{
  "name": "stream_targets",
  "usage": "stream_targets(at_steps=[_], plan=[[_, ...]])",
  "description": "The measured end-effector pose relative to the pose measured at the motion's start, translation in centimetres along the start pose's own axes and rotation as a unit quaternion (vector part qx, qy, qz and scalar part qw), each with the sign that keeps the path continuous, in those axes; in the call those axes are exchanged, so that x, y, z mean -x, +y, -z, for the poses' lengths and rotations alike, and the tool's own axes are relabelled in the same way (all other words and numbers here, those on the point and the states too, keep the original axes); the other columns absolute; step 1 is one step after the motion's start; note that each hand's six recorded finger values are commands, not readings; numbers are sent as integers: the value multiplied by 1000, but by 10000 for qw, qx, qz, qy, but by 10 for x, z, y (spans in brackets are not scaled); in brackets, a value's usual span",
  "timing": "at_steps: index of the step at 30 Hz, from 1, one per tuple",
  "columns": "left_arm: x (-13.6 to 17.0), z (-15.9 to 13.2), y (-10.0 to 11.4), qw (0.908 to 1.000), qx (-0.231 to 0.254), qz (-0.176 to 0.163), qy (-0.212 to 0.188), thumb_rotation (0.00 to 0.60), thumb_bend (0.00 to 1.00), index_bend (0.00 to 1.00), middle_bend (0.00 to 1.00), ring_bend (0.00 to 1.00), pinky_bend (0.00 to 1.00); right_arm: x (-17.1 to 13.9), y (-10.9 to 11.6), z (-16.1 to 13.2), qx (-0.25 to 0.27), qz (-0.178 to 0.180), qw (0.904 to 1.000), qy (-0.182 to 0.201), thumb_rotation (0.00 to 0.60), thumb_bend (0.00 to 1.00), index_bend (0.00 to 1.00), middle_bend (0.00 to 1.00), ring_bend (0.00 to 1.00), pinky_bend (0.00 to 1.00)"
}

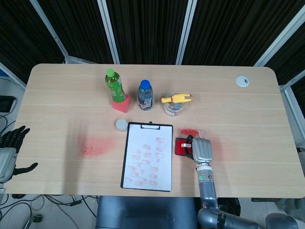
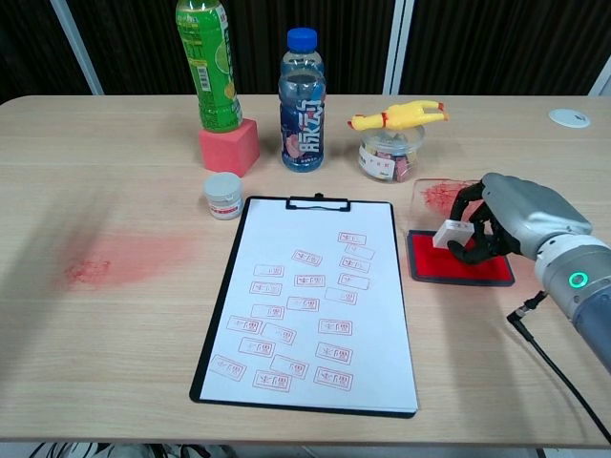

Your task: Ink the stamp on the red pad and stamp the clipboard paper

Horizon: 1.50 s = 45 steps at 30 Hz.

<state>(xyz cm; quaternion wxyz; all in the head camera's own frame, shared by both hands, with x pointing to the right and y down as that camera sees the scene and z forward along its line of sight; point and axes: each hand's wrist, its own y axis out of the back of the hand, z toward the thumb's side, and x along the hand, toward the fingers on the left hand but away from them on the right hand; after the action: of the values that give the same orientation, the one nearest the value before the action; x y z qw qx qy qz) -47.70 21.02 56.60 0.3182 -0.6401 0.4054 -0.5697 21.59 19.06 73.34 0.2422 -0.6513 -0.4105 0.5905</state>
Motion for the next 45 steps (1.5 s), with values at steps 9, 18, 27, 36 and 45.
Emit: stream_targets(at_steps=[9,18,27,36,45], plan=[[0,0,0,10000,4,7,5,600,44,0,0,0,0,1,13,-12,115,57,9999,105,600,597,940,786,866,872],[0,0,1,10000,17,2,9,600,44,0,0,0,0,1,13,-11,60,-52,10000,-25,600,597,940,786,865,872],[0,1,0,10000,30,36,20,600,44,0,0,0,0,2,5,-3,-45,-244,9994,-234,600,597,946,790,868,872],[0,1,0,10000,48,51,31,600,44,0,0,0,0,2,1,-3,-128,-353,9989,-274,600,597,950,794,876,872],[0,1,0,10000,71,55,34,600,44,0,0,0,0,2,5,-7,-23,-350,9990,-265,600,597,951,796,876,872]])
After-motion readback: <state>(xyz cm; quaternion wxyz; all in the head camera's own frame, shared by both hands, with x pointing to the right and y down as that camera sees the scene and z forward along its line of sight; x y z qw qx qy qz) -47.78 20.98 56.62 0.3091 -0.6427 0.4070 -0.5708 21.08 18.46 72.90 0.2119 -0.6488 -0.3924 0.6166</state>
